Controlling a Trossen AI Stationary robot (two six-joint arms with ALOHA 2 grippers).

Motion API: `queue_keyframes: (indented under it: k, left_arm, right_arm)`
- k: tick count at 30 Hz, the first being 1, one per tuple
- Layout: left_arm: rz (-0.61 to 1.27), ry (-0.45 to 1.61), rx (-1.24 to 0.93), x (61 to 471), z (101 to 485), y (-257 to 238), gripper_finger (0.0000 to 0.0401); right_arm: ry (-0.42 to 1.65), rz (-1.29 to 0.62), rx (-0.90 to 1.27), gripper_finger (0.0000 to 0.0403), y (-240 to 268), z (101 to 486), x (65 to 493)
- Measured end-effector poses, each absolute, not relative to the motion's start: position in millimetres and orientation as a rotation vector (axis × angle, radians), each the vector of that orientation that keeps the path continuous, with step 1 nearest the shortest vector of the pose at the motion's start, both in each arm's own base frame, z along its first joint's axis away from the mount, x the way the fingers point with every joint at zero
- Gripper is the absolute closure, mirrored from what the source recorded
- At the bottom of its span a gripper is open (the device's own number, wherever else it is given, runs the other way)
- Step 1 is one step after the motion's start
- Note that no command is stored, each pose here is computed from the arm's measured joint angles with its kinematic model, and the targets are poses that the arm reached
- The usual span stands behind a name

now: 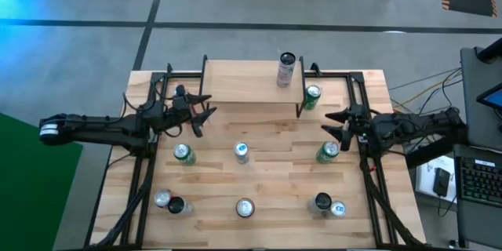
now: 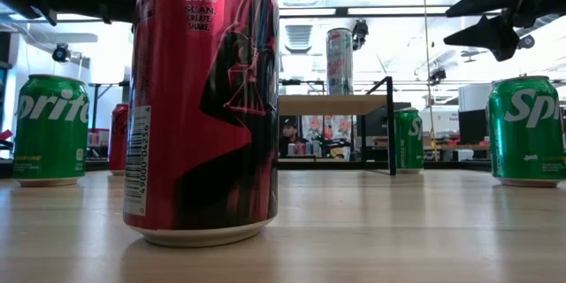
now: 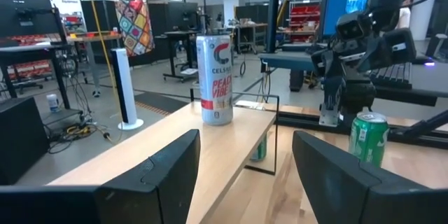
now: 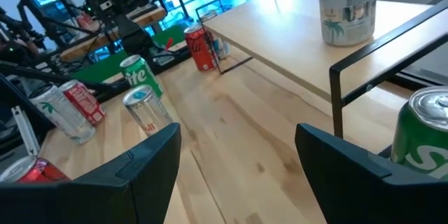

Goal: Place canned beverage on shelf
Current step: Put the right white pink soda can on the shelf aligned with the other white pink soda can

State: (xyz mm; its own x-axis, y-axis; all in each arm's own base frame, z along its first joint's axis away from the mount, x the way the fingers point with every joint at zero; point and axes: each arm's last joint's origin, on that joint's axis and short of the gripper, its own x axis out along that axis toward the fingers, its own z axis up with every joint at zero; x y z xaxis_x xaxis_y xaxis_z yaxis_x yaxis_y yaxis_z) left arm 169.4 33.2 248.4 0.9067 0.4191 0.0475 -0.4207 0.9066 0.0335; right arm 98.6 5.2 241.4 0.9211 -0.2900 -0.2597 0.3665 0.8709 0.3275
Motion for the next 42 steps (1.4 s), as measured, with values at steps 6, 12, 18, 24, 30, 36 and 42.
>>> queue_keyframes:
  k: [6, 12, 18, 24, 30, 36, 42]
  left_arm:
    - [0.434, -0.041, 0.046, 170, 250, 33, 0.0186]
    - [0.433, -0.032, 0.047, 173, 250, 34, 0.0186]
    - [0.433, -0.035, 0.054, 173, 250, 34, 0.0186]
    - [0.433, -0.039, 0.057, 173, 251, 34, 0.0186]
    - [0.433, -0.04, 0.057, 173, 251, 34, 0.0186]
    - [0.433, -0.047, 0.056, 173, 252, 34, 0.0186]
    - [0.433, -0.023, 0.05, 176, 247, 34, 0.0186]
  right_arm:
    - [0.221, -0.34, 0.38, 0.0133, 10, 246, 103]
    - [0.22, -0.327, 0.363, 0.0133, 15, 258, 106]
    - [0.222, -0.362, 0.345, 0.0133, 19, 267, 98]
    - [0.218, -0.353, 0.367, 0.0133, 26, 266, 97]
    - [0.255, -0.346, 0.346, 0.0133, 37, 265, 106]
    - [0.321, -0.316, 0.297, 0.0133, 59, 268, 128]
    - [0.405, -0.33, 0.237, 0.0133, 71, 277, 138]
